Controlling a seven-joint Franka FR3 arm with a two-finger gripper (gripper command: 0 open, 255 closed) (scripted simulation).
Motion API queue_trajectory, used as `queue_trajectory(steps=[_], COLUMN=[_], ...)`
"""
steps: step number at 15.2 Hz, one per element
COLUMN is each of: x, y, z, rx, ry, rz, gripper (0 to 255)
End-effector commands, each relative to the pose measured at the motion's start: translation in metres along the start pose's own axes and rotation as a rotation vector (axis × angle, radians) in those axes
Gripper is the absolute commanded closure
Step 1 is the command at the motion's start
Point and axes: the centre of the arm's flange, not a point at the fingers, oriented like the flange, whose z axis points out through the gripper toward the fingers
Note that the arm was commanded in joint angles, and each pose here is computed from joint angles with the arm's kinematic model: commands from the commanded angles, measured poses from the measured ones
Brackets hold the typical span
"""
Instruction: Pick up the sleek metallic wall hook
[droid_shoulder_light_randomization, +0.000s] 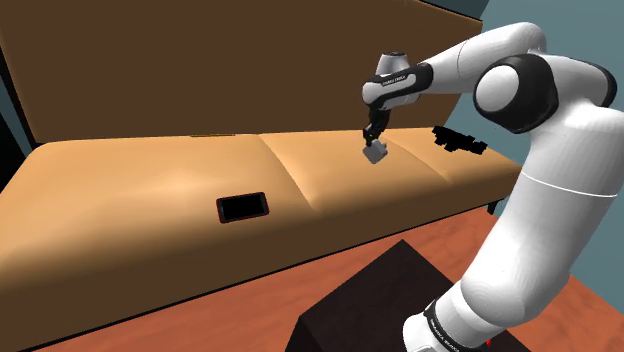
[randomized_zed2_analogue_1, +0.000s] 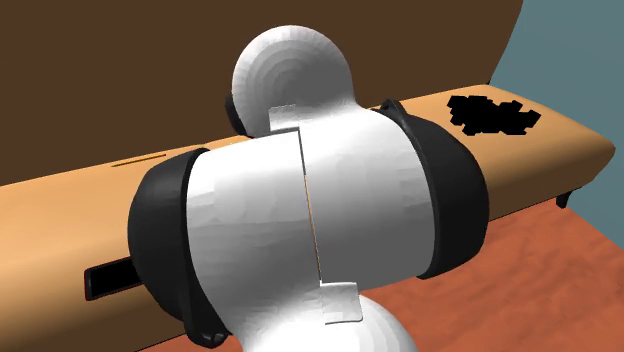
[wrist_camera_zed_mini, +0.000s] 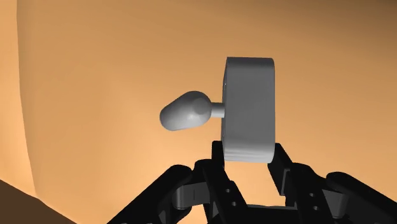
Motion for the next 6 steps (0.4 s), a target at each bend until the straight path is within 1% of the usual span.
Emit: queue_trajectory(steps=[1, 4, 6], x=[-0.001, -0.001, -0.001], y=[0.003, 0.007, 0.007], z=[-0.011, -0.026, -0.027], rx=[0.000, 0.000, 0.000], ry=[0.000, 0.000, 0.000], rz=[0.000, 0.000, 0.000], gripper=[255, 255, 255])
